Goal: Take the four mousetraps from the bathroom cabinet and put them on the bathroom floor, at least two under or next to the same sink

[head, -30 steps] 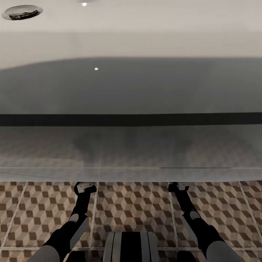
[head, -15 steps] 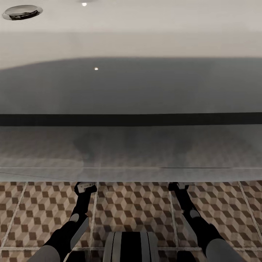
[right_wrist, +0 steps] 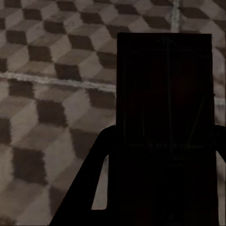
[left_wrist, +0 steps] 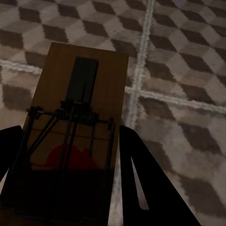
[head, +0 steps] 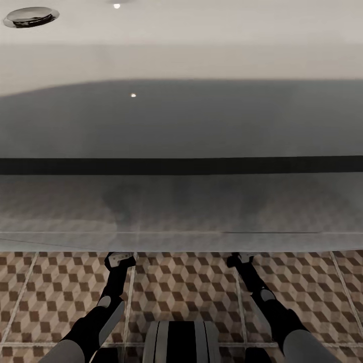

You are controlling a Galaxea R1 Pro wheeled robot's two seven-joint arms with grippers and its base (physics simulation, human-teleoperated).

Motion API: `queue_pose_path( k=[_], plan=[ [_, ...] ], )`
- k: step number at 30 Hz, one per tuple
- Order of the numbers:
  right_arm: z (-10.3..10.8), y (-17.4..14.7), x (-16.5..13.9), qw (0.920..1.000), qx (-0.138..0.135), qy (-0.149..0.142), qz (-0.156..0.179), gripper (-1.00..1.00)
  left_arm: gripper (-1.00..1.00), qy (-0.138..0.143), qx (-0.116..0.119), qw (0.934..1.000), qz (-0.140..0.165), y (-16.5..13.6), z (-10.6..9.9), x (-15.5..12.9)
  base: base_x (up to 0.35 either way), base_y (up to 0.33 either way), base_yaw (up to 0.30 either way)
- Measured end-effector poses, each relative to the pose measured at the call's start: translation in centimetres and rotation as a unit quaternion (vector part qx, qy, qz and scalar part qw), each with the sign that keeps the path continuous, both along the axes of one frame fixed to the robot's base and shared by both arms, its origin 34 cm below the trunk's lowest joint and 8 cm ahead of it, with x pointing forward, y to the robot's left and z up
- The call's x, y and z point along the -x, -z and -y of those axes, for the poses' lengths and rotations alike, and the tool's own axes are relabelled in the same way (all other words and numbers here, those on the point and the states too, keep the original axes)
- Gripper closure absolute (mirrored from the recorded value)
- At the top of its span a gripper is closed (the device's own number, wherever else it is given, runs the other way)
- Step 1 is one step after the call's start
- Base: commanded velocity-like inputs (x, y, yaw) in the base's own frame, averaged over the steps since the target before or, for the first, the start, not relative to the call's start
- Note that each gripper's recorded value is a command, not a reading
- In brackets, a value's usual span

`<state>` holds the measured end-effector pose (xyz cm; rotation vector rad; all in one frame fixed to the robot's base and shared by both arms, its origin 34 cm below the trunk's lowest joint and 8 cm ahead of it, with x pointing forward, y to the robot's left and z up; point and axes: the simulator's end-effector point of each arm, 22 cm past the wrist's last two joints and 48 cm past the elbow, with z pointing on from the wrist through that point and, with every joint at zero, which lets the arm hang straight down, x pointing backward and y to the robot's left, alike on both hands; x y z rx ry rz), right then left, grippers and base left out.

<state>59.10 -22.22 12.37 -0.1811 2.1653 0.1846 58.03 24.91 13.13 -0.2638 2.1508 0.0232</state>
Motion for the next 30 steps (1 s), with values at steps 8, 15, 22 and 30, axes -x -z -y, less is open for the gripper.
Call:
queue_pose_path(
  k=[8, 15, 22, 30],
  plan=[
    [-1.8, 1.5, 0.9, 0.9989, -0.007, 0.017, -0.043, 1.0, 1.0, 0.0, 0.002, 1.0, -0.002, 0.1, 0.3, 0.1, 0.0, 0.0, 0.0],
    [-1.1, 1.8, 0.9, 0.9984, -0.001, 0.03, -0.048, 1.0, 1.0, 0.005, 0.0, 0.9998, -0.017, 0.7, 0.3, 0.7, 0.0, 0.0, 0.0],
    [1.6, 2.6, 2.1, 0.9955, -0.001, 0.075, -0.057, 1.0, 1.0, 0.01, 0.002, 0.9997, -0.024, 1.3, 0.4, 1.5, 0.0, 0.0, 0.0],
    [2.2, 3.3, 4.1, 0.9948, 0.004, 0.084, -0.058, 1.0, 1.0, 0.007, -0.009, 0.9994, -0.032, 2.1, -0.5, 3.0, 0.0, 0.0, 0.0]
  ],
)
